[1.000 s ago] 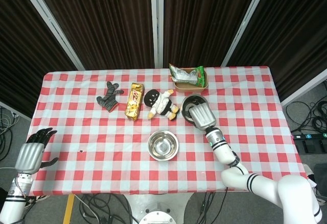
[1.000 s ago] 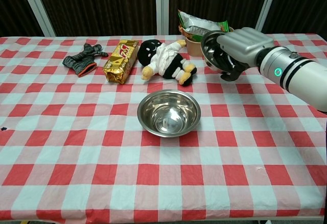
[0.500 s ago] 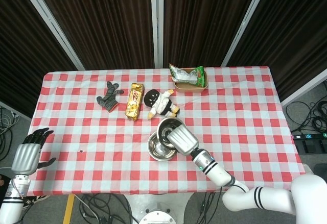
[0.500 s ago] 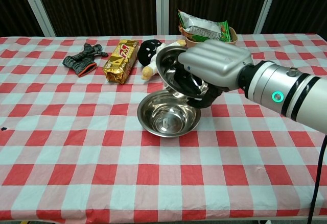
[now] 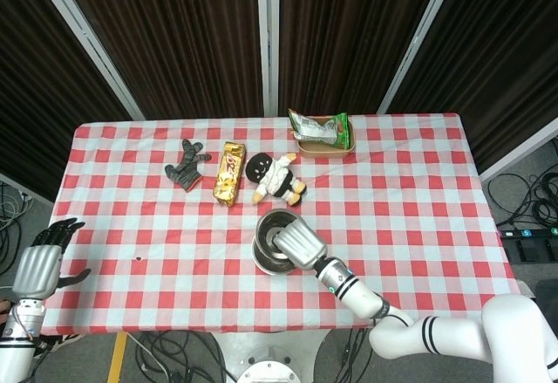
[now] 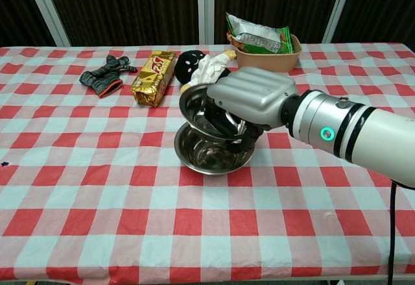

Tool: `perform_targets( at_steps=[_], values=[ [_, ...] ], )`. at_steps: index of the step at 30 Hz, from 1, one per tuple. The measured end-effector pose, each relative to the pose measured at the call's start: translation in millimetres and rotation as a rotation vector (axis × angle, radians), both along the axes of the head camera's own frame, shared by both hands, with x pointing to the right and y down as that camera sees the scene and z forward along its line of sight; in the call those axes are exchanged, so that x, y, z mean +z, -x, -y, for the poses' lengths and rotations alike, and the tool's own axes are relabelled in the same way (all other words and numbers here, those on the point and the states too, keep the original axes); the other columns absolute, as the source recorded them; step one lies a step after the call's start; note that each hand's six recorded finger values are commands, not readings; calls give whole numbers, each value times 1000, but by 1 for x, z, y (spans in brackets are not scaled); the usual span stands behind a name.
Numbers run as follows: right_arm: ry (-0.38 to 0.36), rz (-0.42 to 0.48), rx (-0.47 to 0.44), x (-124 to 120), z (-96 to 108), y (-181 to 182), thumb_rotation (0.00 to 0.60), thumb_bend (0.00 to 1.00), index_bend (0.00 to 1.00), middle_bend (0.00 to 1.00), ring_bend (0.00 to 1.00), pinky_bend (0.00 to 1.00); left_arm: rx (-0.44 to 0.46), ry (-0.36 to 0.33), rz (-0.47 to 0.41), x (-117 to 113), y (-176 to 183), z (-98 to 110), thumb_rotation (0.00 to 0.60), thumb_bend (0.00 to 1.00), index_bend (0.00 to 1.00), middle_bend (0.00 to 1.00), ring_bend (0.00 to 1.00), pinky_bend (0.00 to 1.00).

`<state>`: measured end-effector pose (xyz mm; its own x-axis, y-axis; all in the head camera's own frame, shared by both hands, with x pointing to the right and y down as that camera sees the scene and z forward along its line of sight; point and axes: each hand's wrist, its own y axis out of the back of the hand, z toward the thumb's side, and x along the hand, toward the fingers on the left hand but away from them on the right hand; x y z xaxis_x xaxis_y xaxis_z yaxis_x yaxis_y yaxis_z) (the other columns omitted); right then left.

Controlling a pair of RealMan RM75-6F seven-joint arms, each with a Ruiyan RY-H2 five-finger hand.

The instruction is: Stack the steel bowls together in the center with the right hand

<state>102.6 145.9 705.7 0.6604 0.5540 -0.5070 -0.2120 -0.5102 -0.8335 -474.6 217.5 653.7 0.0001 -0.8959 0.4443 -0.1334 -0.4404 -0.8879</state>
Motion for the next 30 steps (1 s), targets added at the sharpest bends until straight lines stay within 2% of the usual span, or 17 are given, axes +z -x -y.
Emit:
perform_targets(
  at_steps=[4,7,14,21,26,30],
  values=[
    [27,12,-9,-3,2,-1,600,0,590,539,378,413,0,-3,-6,-1,0,1,600,132,226,245,152,225],
    [22,23,-11,-8,5,-1,600,0,559,524,359,398,2,-2,-9,0,-1,1,600,130,226,245,152,224],
    [-52,80,49,-38,24,-14,600,0,553,523,358,394,6,-3,-13,-1,-3,2,600,128,226,245,152,224],
    [-123,75,156,-75,47,-63,600,0,524,513,355,394,20,-1,-12,-1,-9,3,600,127,226,245,151,224],
    [-134,53,227,-88,46,-100,600,0,507,509,355,387,32,-2,-8,-2,-14,2,600,127,226,245,152,224],
    [-180,63,330,-102,45,-134,600,0,466,492,343,385,42,-7,-7,-5,-18,3,600,127,227,245,151,224]
  ],
)
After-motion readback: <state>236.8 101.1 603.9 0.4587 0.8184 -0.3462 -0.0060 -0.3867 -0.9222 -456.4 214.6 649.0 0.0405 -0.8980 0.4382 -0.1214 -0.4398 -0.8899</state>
